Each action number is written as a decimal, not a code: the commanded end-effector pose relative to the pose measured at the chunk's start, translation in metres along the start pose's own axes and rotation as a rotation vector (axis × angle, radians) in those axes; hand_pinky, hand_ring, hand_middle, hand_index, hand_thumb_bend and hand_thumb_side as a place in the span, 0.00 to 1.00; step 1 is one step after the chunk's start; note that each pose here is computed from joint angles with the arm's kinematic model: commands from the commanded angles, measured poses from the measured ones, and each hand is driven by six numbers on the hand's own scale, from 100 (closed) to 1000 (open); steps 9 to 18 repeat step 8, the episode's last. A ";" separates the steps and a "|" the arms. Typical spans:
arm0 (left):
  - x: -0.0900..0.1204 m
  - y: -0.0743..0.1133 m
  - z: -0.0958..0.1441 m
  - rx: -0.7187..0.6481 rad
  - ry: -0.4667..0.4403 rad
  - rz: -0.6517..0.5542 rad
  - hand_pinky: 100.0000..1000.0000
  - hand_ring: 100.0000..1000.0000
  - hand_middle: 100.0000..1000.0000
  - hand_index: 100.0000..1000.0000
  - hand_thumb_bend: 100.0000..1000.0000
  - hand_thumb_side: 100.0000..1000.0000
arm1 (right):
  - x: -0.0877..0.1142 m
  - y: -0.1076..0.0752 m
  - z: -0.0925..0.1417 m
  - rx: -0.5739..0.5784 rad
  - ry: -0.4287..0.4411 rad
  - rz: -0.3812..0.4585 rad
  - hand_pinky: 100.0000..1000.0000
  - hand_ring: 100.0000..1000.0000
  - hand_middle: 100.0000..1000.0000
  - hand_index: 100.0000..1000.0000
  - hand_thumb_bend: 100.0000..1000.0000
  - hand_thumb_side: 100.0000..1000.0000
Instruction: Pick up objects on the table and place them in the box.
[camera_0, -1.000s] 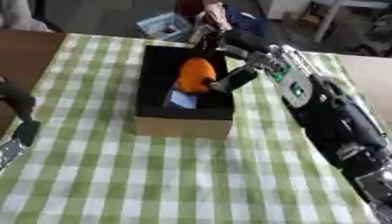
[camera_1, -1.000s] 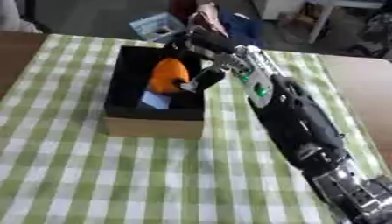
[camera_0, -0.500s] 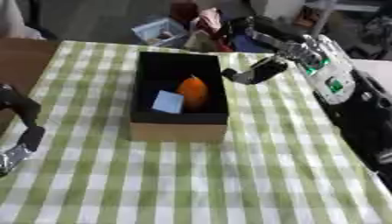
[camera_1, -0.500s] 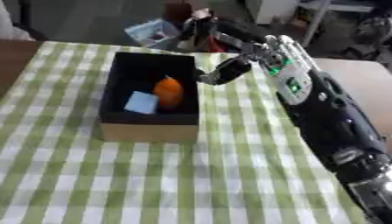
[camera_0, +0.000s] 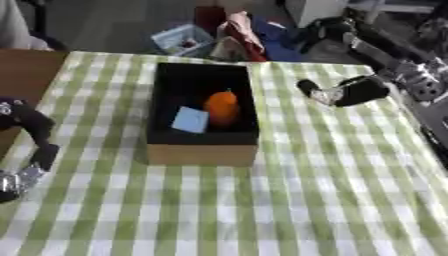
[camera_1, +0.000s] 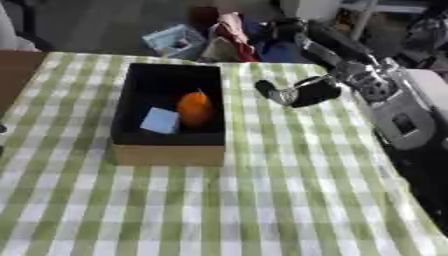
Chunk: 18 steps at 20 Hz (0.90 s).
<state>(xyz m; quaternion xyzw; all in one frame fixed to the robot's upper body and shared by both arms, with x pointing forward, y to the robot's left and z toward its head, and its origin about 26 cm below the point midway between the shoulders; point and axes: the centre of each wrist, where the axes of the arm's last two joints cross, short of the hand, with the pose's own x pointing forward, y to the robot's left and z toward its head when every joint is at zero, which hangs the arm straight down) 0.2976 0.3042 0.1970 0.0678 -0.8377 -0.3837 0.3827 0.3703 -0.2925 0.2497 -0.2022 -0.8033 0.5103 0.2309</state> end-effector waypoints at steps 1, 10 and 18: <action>0.002 0.007 0.001 0.018 0.001 -0.027 0.63 0.41 0.42 0.62 0.15 0.08 | 0.010 -0.025 0.015 -0.062 0.014 0.045 0.73 0.65 0.72 0.82 0.21 0.11; -0.001 0.006 0.004 0.023 0.017 -0.023 0.64 0.41 0.42 0.62 0.14 0.08 | 0.004 -0.016 0.045 -0.055 0.106 0.029 0.73 0.67 0.73 0.82 0.41 0.19; -0.001 0.006 0.004 0.023 0.017 -0.023 0.64 0.41 0.42 0.62 0.14 0.08 | 0.004 -0.016 0.045 -0.055 0.106 0.029 0.73 0.67 0.73 0.82 0.41 0.19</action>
